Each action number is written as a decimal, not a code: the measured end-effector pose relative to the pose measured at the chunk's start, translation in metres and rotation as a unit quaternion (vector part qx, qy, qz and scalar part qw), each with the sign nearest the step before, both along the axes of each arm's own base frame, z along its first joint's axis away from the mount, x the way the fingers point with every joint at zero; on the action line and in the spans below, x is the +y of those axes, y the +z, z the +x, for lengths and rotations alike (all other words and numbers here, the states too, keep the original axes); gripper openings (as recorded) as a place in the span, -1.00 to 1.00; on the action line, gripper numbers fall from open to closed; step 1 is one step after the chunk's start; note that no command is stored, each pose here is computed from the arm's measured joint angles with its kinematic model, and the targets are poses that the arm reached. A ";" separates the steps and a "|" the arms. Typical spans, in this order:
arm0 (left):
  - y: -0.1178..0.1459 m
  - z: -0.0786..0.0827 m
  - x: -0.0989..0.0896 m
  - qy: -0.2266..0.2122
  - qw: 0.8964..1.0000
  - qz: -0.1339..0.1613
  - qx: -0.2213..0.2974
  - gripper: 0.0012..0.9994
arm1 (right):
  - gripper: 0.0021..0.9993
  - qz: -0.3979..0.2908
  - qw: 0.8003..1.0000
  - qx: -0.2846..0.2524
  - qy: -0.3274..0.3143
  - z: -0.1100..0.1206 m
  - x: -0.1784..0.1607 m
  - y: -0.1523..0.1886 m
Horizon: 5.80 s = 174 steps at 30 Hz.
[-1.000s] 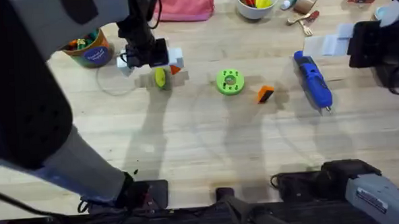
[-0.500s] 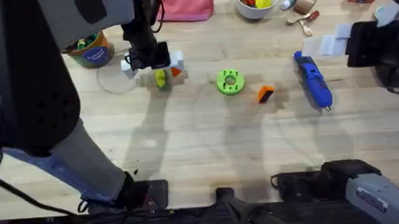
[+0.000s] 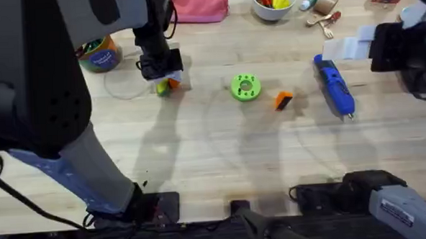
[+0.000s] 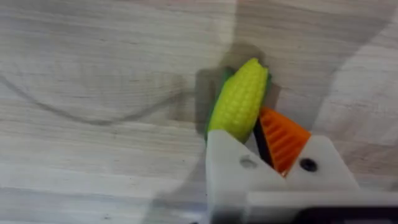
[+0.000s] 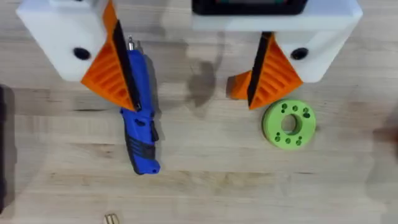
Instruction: Pick up the gripper from the table and insert it into the empty holder that is missing its gripper. Then pick up a screw, insert it into the mounting hole, and use the screwdriver to tighten it. Finally, clean up the table by picking up the vegetable and placing it into the bucket.
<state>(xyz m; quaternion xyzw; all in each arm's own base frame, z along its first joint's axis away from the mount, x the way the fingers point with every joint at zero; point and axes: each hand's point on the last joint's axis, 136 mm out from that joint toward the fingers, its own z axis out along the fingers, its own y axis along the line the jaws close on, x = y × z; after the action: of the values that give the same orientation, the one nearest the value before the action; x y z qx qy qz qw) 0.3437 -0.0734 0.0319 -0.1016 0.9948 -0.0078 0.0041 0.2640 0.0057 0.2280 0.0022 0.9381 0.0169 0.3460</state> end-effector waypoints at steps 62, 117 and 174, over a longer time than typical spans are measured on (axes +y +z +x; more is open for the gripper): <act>0.141 0.000 0.000 -0.033 0.986 -0.026 -0.159 0.97 | 0.99 0.000 1.000 0.004 0.000 -0.001 0.000 -0.001; 0.202 -0.049 0.028 -0.077 0.803 -0.029 -0.591 0.97 | 0.99 0.000 1.000 0.022 0.000 -0.008 0.000 -0.007; 0.129 -0.171 -0.068 -0.396 0.610 -0.247 -0.640 0.97 | 0.99 0.000 1.000 0.022 0.000 -0.008 0.000 -0.007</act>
<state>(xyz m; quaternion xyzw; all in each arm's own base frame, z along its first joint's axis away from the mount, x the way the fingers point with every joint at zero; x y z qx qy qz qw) 0.1729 -0.1416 0.1610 0.3359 0.6427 -0.3176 0.6110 0.2557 0.0057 0.2213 0.0025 0.9454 0.0168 0.3255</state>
